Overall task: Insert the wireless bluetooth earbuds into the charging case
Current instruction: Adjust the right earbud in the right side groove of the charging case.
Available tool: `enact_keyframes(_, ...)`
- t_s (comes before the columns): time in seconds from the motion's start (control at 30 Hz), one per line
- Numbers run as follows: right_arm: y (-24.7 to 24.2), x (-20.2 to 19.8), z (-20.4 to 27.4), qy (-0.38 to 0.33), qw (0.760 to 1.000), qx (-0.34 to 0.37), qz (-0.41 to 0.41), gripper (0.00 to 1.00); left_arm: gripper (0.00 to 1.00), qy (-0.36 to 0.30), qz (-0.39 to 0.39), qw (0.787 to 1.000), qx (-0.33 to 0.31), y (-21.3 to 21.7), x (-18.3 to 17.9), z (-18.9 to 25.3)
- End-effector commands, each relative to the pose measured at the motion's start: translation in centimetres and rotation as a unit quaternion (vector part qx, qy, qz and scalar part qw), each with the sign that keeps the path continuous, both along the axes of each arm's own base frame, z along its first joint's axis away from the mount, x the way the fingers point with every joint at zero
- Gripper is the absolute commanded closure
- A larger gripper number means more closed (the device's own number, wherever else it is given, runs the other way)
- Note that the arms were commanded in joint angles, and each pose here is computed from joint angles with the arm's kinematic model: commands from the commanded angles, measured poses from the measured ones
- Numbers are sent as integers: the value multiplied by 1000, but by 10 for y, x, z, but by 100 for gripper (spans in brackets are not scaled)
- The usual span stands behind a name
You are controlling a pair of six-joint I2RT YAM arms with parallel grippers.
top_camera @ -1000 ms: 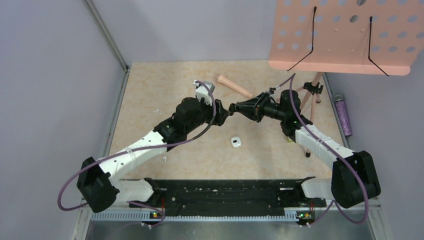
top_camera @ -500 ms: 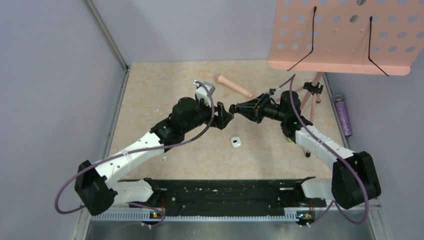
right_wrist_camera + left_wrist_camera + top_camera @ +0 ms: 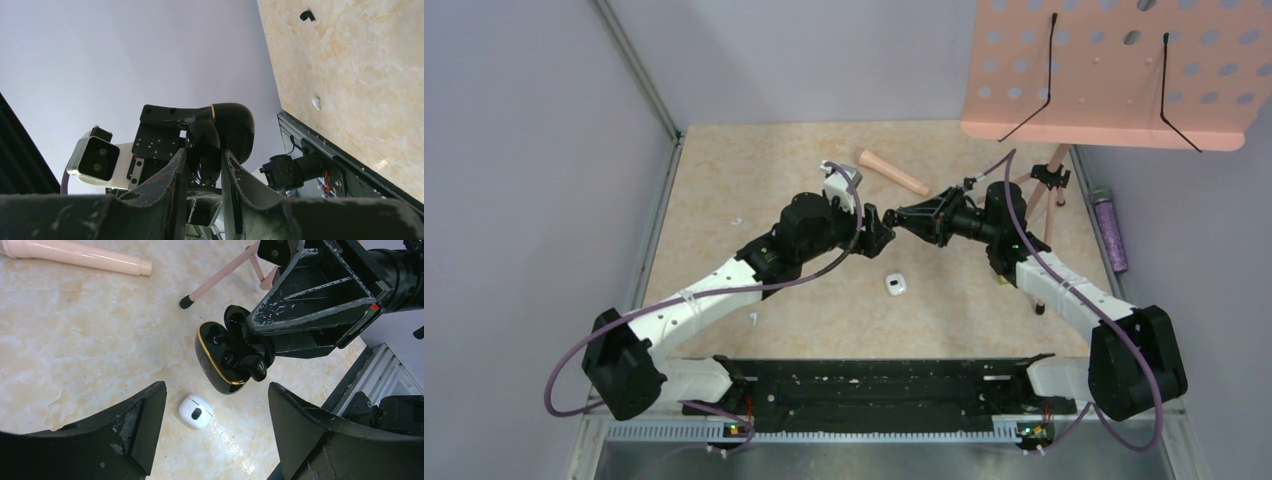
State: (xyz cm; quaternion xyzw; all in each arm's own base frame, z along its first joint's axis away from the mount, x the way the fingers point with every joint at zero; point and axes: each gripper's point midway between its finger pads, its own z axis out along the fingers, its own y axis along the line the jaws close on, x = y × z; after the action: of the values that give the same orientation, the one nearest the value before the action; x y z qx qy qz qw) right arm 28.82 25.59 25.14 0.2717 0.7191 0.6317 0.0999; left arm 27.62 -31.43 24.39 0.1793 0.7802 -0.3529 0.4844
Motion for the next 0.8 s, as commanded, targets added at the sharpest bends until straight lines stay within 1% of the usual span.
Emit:
enact_keyframes(0.0,-3,0,24,-36,999,13,-4,100,20,-38,-14,998,-53,-10,1,43)
enact_keyframes(0.1,-3,0,24,-36,999,14,-4,100,20,-37,-12,998,-55,-10,2,44)
enact_keyframes(0.47,-3,-1,23,-36,999,15,-2,100,32,-43,5,998,-47,-4,6,43)
enact_keyframes(0.77,-4,-2,22,-36,999,17,-3,100,39,-47,23,998,-37,4,8,40)
